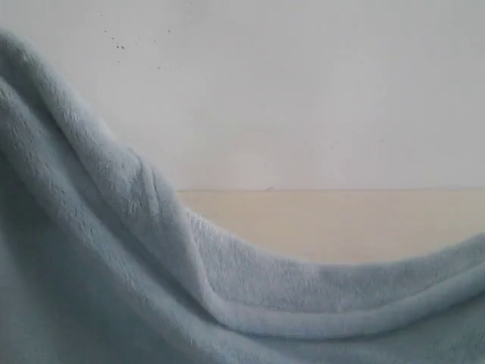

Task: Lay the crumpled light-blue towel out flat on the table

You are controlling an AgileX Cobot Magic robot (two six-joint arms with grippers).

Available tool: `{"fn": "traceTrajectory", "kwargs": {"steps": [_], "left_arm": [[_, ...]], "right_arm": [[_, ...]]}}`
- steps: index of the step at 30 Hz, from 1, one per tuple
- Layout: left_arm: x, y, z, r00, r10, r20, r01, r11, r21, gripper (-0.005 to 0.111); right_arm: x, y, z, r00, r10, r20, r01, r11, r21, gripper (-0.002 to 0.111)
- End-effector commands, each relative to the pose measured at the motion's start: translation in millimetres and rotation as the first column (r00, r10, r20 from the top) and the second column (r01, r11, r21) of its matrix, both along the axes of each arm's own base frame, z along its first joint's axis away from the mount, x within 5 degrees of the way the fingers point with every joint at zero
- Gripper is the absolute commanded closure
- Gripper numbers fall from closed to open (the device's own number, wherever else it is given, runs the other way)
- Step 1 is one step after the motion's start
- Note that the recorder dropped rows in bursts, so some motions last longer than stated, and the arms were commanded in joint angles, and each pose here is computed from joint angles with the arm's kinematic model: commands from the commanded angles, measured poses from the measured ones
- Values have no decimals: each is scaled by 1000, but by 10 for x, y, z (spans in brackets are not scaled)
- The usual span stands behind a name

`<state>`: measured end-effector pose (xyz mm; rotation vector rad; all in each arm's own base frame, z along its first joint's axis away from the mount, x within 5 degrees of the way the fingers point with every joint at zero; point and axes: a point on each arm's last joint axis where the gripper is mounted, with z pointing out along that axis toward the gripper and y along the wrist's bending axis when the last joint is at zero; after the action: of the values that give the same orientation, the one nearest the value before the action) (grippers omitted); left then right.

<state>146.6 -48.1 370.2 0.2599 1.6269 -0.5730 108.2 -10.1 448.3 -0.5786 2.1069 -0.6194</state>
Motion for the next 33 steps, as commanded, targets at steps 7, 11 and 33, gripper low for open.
{"fn": "traceTrajectory", "kwargs": {"steps": [7, 11, 33], "left_arm": [[315, 165, -899, 934, 207, -292, -191, 978, 86, 103], [439, 183, -1047, 912, 230, -341, -192, 971, 142, 103], [1622, 276, -2015, 720, 363, -591, -154, 915, 374, 88]], "right_arm": [[307, 165, -451, 991, 119, -68, -124, 989, -80, 108], [649, 320, -775, 976, 185, -115, -197, 975, -102, 108], [2299, 672, -2284, 987, 92, -134, -96, 995, -26, 108]]}}
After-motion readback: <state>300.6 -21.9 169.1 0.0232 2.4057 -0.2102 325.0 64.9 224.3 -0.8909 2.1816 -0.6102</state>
